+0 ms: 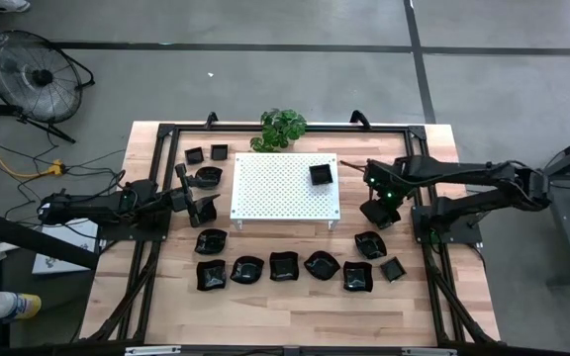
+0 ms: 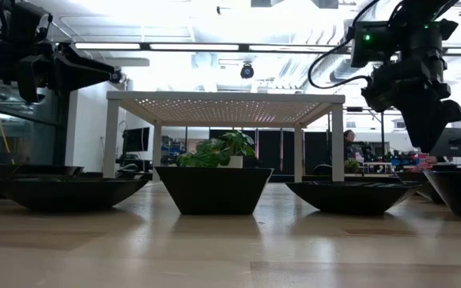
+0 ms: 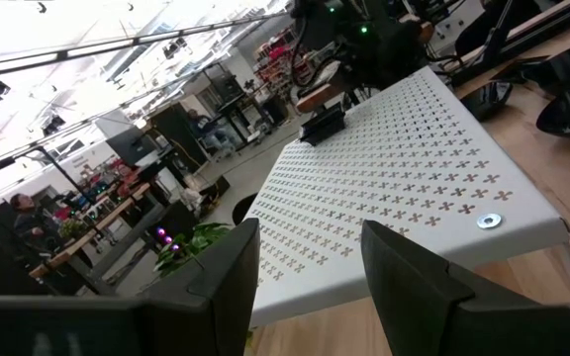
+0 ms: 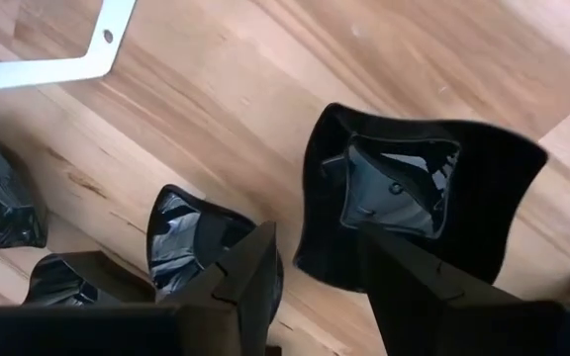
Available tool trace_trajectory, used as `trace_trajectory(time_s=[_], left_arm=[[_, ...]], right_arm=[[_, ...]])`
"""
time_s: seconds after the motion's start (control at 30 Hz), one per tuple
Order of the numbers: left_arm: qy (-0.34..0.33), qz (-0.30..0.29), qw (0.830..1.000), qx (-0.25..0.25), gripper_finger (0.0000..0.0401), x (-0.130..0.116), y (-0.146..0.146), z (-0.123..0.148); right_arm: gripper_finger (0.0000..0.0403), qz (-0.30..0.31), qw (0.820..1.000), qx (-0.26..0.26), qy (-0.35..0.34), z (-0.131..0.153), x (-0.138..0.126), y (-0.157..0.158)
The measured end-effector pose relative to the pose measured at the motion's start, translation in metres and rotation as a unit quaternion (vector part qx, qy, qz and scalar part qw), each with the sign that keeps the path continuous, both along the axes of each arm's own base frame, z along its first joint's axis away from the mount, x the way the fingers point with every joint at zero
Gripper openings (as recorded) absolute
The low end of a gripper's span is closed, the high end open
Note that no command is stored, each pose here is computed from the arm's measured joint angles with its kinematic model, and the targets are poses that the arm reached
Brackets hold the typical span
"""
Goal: Pick & Place Mini shaped plates
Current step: Put the distorted square plate on the shelf
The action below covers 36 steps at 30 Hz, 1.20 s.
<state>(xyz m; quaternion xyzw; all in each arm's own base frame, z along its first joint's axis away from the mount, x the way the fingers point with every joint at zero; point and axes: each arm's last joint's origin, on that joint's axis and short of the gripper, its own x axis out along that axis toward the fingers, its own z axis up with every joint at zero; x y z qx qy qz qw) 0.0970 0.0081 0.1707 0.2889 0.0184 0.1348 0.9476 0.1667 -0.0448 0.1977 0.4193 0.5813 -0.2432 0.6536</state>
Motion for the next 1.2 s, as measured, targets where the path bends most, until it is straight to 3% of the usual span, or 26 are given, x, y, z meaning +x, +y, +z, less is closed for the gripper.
trace_trajectory(time_s=[0.3, 0.73, 1.2], left_arm=[[0.000, 0.000, 1.000, 0.000, 0.0175, 0.000, 0.000, 0.000], [0.000, 0.000, 1.000, 0.000, 0.0175, 0.000, 0.000, 0.000], [0.000, 0.000, 1.000, 0.000, 0.0175, 0.000, 0.000, 0.000]], right_arm=[[0.0146, -0.020, 0.999, -0.033, 0.030, -0.003, 0.004, 0.014], [0.0213, -0.005, 0.996, -0.056, 0.069, -0.026, 0.023, 0.014], [0.0196, 0.018, 0.994, -0.065, 0.083, -0.038, 0.031, 0.012]])
